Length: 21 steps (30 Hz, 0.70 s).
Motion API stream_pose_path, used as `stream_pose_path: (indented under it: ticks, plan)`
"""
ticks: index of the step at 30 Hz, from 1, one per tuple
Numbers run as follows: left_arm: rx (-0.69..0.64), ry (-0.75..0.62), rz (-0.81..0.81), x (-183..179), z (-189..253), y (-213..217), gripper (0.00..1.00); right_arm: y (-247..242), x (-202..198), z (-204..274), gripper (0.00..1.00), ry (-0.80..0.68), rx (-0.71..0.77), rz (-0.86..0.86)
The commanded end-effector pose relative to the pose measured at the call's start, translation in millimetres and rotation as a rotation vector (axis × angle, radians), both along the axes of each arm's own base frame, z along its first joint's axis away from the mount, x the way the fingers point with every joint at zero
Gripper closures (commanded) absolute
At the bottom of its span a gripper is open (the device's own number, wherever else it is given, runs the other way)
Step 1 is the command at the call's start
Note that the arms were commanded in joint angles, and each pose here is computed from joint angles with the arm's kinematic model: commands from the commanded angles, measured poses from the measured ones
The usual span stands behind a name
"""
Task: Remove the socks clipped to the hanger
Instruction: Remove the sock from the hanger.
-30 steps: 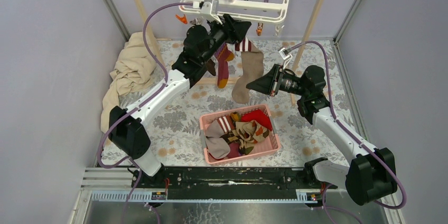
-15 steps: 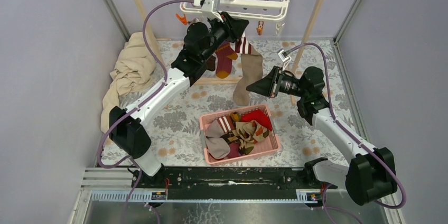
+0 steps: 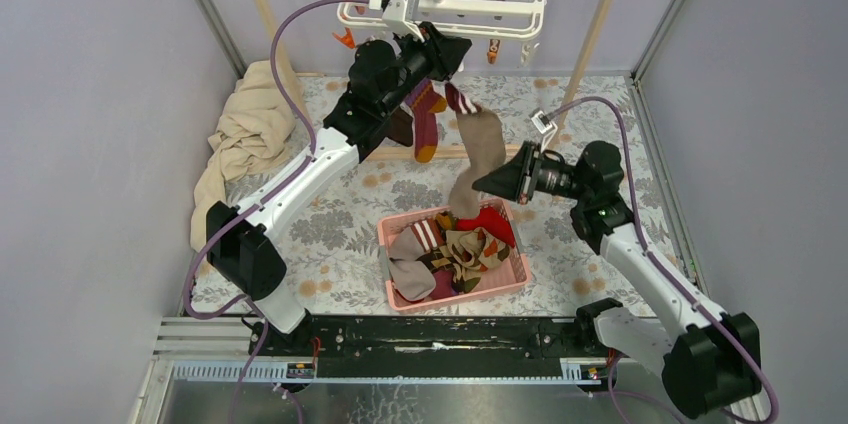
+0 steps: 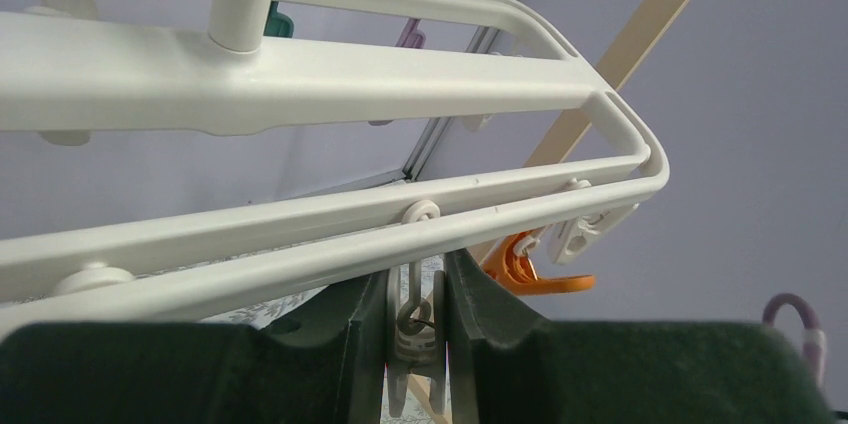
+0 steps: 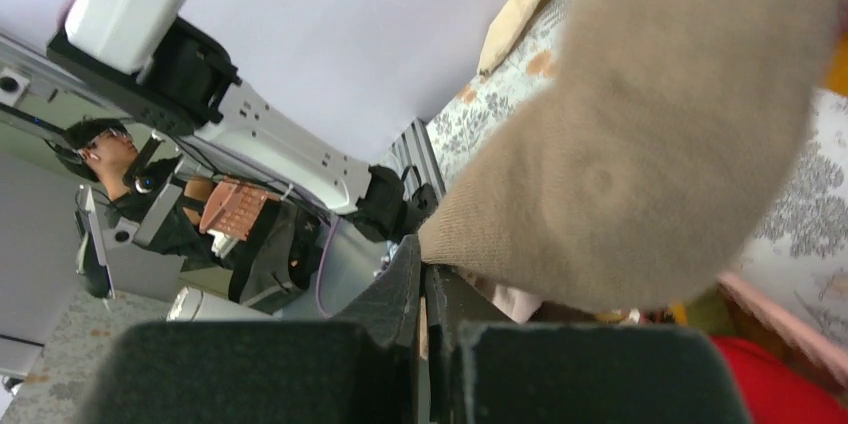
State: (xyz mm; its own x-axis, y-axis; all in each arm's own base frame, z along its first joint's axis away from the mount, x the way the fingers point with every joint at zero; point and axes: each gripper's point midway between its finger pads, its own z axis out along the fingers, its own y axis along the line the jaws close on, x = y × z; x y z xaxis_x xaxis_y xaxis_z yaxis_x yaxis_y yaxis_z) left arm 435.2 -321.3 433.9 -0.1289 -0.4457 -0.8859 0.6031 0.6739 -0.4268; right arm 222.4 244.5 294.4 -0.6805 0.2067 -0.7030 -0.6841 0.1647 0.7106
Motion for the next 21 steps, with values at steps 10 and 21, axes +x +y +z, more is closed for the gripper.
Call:
stream_pose_path:
  ticks: [10,21]
  plan:
    - [-0.009,-0.045,0.007,-9,16,10,0.7,-9,-32,-24,1.0,0.015,-0.049,0.018]
    - [0.026,-0.005,-0.098,-46,5,12,0.16,19,-47,-25,1.0,-0.014,-0.126,0.115]
